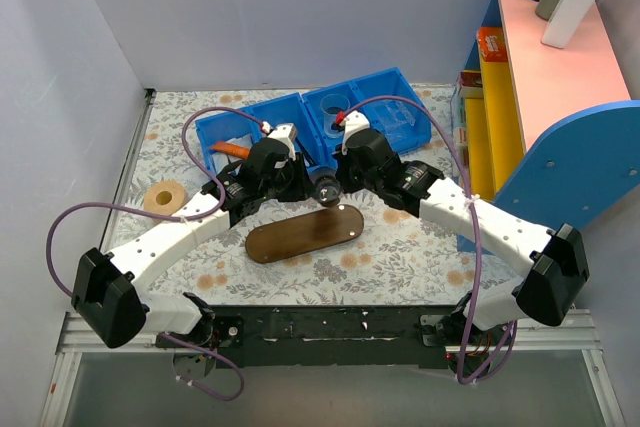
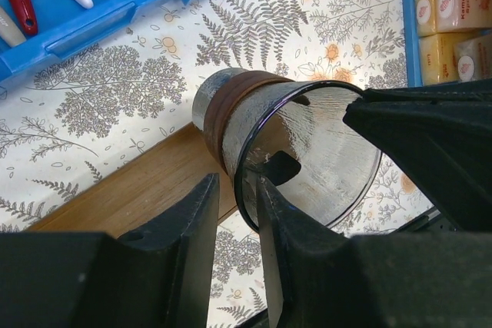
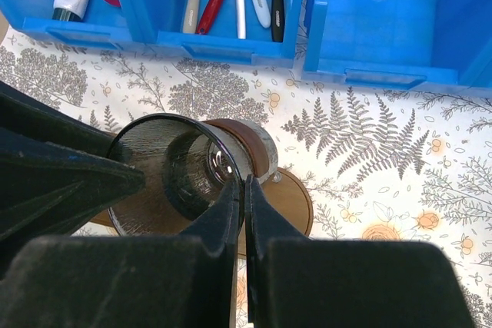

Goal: Prepare toiletry sets of a toothbrush and toothpaste on the tray

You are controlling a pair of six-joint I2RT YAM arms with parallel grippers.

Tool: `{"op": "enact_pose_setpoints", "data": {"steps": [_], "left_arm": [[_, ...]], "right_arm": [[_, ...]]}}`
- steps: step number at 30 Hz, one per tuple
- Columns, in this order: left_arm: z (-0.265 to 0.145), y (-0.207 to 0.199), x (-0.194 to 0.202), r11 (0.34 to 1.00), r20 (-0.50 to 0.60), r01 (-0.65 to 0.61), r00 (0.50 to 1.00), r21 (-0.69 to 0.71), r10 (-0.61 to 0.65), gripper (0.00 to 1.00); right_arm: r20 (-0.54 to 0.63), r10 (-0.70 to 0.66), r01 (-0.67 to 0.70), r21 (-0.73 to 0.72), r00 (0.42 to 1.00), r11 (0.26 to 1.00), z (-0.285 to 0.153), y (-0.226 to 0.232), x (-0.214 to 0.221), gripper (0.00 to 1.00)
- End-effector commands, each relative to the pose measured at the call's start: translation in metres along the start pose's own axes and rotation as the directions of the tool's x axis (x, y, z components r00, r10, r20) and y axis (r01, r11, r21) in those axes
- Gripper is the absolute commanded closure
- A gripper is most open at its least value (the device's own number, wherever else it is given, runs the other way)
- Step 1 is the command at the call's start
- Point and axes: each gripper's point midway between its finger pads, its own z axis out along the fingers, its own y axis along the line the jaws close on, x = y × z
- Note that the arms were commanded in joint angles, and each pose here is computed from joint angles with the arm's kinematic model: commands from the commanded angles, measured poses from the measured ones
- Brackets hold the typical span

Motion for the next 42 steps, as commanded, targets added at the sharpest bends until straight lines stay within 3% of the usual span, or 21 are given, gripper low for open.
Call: {"op": "enact_pose_setpoints", "data": {"steps": [1,6,9,17,25,29,35,42], "left_arm": [[-0.002,-0.004,-0.008,1.0,0.023,0.004,1.0,0.001,-0.004,0.77],[0.0,-0.004,-0.008,1.0,0.026,0.023,0.999,0.004,-0.023,0.86],[0.001,-0.001,-0.006,0.999,0.027,0.037,0.999,-0.009,-0.036,0.99],[0.003,0.012,-0.003,0.995,0.031,0.064,0.998,-0.079,-0.062,1.0],[0.001,0.022,-0.004,0.987,0.049,0.087,0.996,-0.134,-0.081,1.0],[-0.002,0.026,-0.005,0.984,0.062,0.093,0.994,-0.149,-0.085,1.0],[-0.011,0.024,-0.005,0.983,0.032,0.093,0.995,-0.161,-0.089,1.0],[-0.032,0.029,0.007,0.972,-0.073,0.084,0.992,-0.218,-0.102,1.0]], "right_arm": [[0.125,0.039,-0.037,-0.021,0.991,0.999,-0.007,0.013,-0.036,0.99],[0.116,0.03,-0.028,-0.015,0.993,0.999,-0.004,0.016,-0.031,0.99],[0.113,0.025,-0.023,-0.017,0.993,1.0,-0.003,0.019,-0.03,0.99],[0.106,0.036,-0.038,0.016,0.994,0.999,0.002,0.018,-0.026,0.98],[0.095,0.037,-0.039,0.022,0.995,0.999,0.005,0.018,-0.024,0.7],[0.105,0.035,-0.038,0.03,0.994,0.999,0.003,0.016,-0.026,0.42],[0.157,0.036,-0.036,-0.005,0.987,0.999,-0.014,0.017,-0.039,0.34],[0.222,0.078,-0.096,0.07,0.972,0.993,-0.039,-0.028,-0.046,0.32]]}}
